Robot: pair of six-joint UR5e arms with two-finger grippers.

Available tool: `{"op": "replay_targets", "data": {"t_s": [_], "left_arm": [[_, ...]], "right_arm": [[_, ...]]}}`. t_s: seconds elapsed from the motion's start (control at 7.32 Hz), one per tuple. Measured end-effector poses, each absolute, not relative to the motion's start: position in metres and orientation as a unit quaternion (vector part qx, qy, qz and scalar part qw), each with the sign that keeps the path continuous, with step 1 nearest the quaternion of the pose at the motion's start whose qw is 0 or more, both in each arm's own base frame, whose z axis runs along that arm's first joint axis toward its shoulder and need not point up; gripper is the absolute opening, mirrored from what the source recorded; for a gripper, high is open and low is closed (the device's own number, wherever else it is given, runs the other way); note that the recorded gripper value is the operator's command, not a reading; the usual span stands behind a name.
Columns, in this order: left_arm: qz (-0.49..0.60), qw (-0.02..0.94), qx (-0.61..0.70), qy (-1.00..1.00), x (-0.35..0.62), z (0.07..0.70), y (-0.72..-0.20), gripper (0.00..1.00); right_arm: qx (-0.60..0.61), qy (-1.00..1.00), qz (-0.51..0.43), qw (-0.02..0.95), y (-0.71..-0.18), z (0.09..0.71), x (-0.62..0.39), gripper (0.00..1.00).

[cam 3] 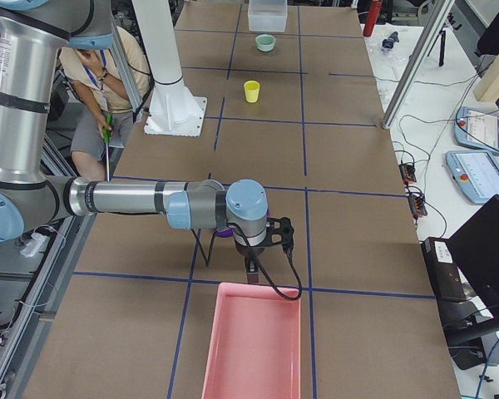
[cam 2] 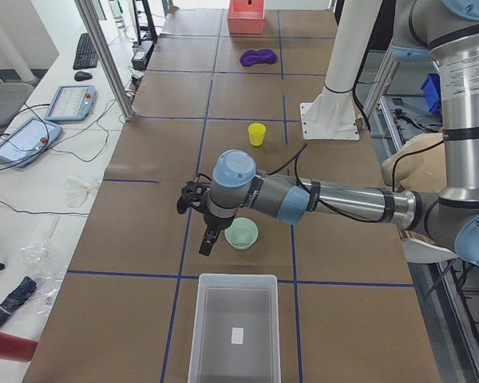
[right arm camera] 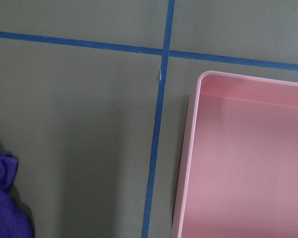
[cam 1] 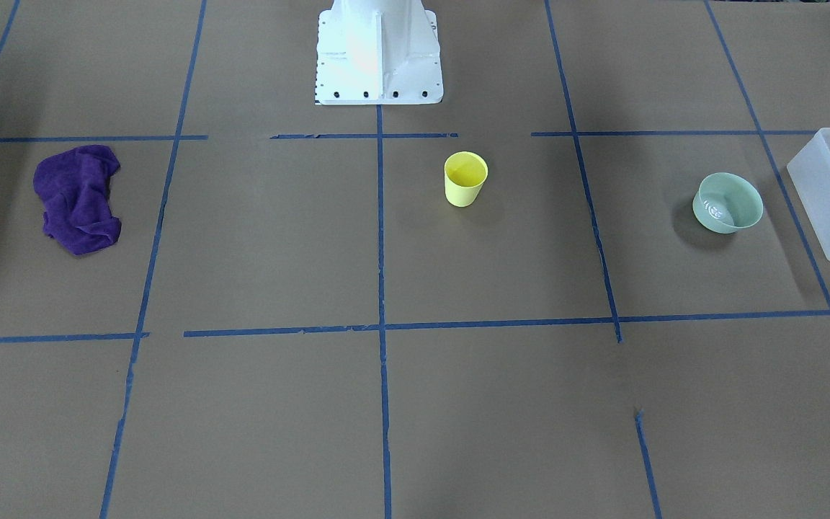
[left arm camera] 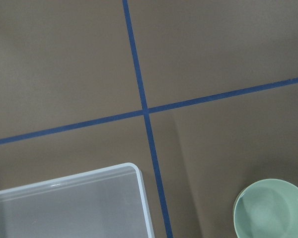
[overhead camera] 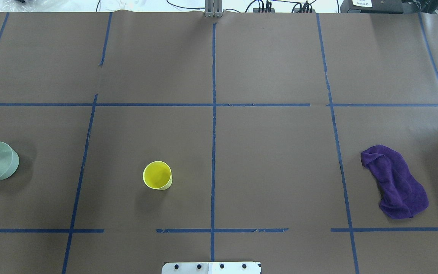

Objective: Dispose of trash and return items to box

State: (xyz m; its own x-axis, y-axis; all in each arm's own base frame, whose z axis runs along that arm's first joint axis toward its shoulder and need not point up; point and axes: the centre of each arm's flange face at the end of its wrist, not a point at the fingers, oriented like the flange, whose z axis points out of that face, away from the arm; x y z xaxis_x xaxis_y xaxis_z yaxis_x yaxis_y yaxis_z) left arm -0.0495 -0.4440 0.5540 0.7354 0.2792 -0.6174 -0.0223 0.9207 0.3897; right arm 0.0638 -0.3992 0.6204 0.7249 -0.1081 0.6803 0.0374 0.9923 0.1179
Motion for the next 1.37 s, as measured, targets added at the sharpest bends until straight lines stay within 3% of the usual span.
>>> {"op": "replay_targets", "data": {"t_s": [0.55,0.82,1.37], "left_arm": [[0.142,0.881,0.269,0.362,-0.019,0.475,-0.506,1.0],[0.115,0.866,0.303,0.381,-0.01,0.435,-0.524,1.0],[0.068,0.836,0.286,0.462,0.126,0.34,-0.493,1.0]], "right_arm": [[0.097,-0.37,-0.058,0.922,-0.436,0.573,0.06,1.0],[0.107,-0.388,-0.064,0.913,-0.445,0.56,0.058,1.0],[0.123,-0.398,-0.071,0.906,-0.448,0.554,0.057,1.0]]}}
